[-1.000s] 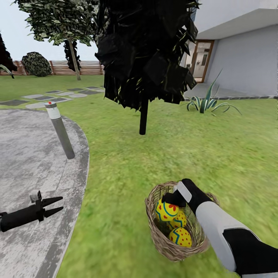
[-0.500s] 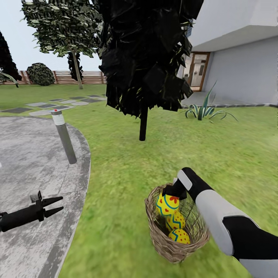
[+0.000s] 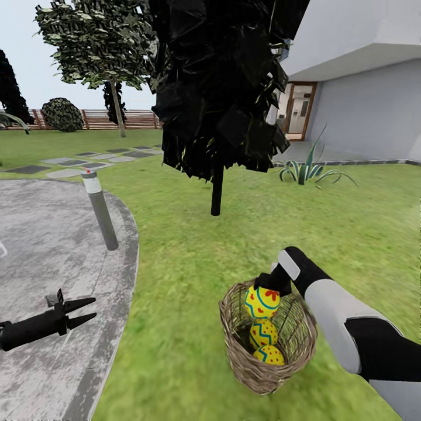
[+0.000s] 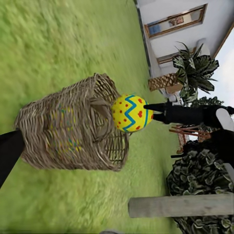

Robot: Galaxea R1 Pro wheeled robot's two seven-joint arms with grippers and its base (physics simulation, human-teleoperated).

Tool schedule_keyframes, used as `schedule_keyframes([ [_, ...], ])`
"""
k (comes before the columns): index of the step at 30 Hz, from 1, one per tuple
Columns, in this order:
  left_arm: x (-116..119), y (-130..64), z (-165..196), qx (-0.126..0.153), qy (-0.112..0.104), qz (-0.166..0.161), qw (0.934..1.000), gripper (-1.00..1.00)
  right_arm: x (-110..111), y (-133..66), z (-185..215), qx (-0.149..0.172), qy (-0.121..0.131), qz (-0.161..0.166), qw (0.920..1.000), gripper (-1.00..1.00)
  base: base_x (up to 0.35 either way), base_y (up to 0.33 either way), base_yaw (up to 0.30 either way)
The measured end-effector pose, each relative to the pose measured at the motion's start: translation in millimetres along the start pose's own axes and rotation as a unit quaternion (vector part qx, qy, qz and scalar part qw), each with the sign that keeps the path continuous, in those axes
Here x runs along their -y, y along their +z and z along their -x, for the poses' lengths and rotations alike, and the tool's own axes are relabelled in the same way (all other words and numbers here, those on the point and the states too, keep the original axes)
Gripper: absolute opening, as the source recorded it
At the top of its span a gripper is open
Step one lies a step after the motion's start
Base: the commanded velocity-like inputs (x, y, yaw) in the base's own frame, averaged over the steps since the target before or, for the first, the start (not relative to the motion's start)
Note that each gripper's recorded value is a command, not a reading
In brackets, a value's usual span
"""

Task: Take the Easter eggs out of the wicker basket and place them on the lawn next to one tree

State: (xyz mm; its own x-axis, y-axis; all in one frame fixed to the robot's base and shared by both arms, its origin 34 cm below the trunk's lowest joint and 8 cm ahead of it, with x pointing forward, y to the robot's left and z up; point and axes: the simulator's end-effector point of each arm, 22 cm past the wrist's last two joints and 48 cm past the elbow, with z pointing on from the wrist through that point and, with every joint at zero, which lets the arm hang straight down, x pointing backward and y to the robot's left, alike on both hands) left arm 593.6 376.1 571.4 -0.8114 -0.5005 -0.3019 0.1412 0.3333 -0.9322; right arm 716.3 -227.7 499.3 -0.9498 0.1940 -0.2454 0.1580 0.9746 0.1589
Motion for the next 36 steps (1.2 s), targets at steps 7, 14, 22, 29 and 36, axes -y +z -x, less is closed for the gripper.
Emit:
schedule_keyframes([
  [7, 14, 1.0, 7, -0.001, 0.0, -0.001, 1.0, 1.0, -35, -65.9, 66, 0.07, 0.035, 0.098, 0.9921, -1.0, -0.016, 0.0, 0.0],
  [14, 29, 1.2, 15, -0.001, -0.001, -0.002, 1.0, 1.0, -37, -154.5, 136, 0.141, 0.079, 0.186, 0.9691, -1.0, 0.0, 0.0, 0.0],
  [22, 38, 1.2, 19, -0.002, 0.001, -0.003, 1.0, 1.0, -49, -185.4, 153, 0.169, 0.07, 0.206, 0.9613, -1.0, 0.0, 0.0, 0.0],
  [29, 38, 0.4, 20, -0.001, 0.003, -0.003, 1.0, 1.0, -52, -183.6, 151, 0.167, 0.068, 0.207, 0.9617, -1.0, 0.0, 0.0, 0.0],
  [36, 41, 0.4, 21, 0.002, 0.009, -0.01, 0.9999, 1.0, -52, -180.5, 149, 0.164, 0.069, 0.205, 0.9624, -1.0, -0.008, 0.002, 0.0],
])
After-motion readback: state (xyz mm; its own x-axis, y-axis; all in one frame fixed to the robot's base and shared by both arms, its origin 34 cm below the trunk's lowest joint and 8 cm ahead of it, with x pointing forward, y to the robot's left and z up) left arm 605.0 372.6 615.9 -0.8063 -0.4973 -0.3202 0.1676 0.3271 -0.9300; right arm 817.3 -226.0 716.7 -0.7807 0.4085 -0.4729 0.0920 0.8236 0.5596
